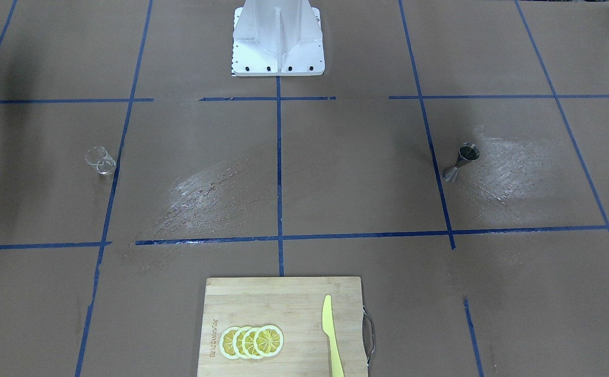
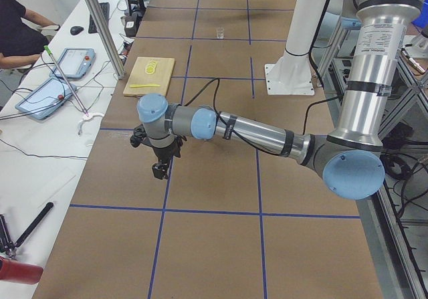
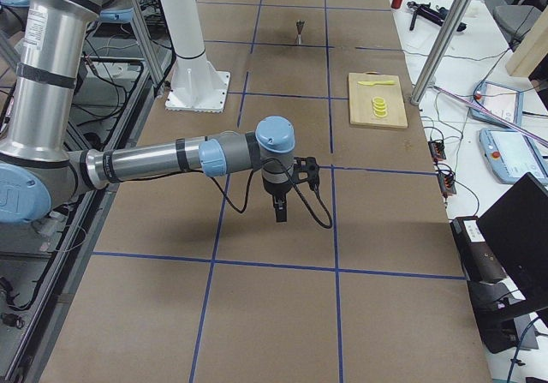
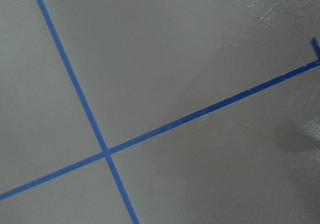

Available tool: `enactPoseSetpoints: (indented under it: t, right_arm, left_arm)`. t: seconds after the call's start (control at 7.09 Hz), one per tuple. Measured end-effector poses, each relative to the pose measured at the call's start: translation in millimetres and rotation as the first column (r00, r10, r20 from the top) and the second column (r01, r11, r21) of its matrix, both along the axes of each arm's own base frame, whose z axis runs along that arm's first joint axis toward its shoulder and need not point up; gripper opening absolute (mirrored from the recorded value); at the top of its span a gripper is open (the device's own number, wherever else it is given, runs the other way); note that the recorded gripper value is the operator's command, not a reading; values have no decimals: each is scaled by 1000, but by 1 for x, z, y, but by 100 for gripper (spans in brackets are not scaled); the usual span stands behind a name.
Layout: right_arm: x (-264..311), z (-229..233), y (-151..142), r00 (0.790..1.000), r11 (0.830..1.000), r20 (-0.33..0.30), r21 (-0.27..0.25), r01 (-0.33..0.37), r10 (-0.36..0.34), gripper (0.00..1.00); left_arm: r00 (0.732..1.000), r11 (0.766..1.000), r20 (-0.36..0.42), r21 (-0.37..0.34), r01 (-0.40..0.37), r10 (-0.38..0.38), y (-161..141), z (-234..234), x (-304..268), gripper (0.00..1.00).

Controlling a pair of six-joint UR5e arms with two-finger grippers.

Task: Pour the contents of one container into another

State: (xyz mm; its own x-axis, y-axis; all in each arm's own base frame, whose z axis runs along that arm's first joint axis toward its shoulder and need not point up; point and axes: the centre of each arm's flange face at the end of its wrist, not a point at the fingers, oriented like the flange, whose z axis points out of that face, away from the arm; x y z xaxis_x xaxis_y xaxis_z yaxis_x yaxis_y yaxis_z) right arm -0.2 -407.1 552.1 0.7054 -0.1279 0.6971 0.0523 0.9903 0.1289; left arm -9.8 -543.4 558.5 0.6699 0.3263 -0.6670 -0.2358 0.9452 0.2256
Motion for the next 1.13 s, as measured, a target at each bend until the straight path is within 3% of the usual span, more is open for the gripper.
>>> enactPoseSetpoints:
  t: [0.28,0.56,1.13]
  right_arm:
    - [7,21,-16,999,996,-6,-67,-55,54,100]
    - [20,32,-28,996,992,-1,-88,-90,91,100]
    - [65,92,-65,985,978,97,-167,-127,145,100]
  left_arm:
    - [999,998,3,-52,36,-36,12,28,-20,100]
    - [998,992,6,-114,56,-56,20,60,-29,100]
    - [998,991,7,-112,69,-69,22,65,-32,100]
